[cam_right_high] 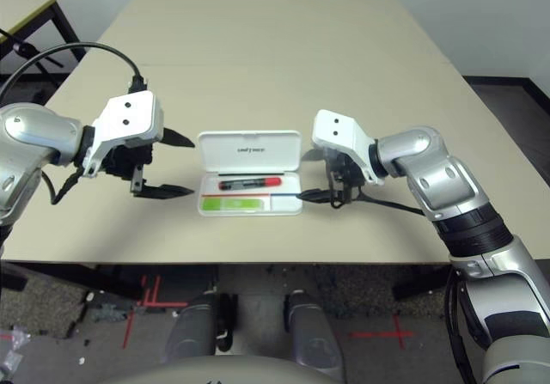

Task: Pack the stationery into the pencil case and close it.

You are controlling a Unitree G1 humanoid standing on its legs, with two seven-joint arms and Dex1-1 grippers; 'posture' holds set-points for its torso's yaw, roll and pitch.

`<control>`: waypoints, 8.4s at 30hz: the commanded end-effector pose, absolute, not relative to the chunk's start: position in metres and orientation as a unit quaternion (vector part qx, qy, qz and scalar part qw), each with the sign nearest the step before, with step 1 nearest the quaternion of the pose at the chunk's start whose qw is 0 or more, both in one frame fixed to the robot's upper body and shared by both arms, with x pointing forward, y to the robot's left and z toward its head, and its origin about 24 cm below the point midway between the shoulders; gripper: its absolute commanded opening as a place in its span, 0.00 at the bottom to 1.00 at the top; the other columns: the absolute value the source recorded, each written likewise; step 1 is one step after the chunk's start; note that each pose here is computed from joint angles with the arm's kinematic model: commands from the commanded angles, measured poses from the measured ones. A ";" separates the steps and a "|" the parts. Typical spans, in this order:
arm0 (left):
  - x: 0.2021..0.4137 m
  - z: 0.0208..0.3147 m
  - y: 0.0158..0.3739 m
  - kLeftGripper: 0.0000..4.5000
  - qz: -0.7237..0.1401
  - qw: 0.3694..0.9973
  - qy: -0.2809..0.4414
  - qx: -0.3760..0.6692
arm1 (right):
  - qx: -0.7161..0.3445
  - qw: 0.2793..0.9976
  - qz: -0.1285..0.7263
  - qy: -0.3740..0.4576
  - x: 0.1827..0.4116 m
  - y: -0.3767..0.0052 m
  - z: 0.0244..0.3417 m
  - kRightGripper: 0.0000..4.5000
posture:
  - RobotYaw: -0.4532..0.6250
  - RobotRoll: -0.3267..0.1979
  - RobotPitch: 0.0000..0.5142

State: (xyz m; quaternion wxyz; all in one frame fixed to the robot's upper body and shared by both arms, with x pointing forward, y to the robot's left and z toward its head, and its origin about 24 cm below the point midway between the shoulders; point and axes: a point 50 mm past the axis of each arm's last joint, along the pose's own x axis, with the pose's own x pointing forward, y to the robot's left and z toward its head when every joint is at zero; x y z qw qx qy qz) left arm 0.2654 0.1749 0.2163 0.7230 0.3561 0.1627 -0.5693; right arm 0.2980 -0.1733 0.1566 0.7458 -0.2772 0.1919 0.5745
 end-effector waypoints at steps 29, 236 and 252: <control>0.273 0.212 0.166 0.99 -0.579 0.722 0.148 0.349 | -0.044 0.956 0.088 0.276 0.310 -0.197 0.126 1.00 | 0.35 0.62 0.19; 0.344 0.156 0.174 0.00 -0.435 0.850 0.175 0.239 | -0.118 0.810 0.536 0.205 0.271 -0.255 0.175 1.00 | 0.34 0.62 0.11; 0.313 0.145 0.139 0.00 -0.533 0.785 0.192 0.251 | -0.119 0.814 0.531 0.202 0.273 -0.253 0.172 1.00 | 0.34 0.62 0.11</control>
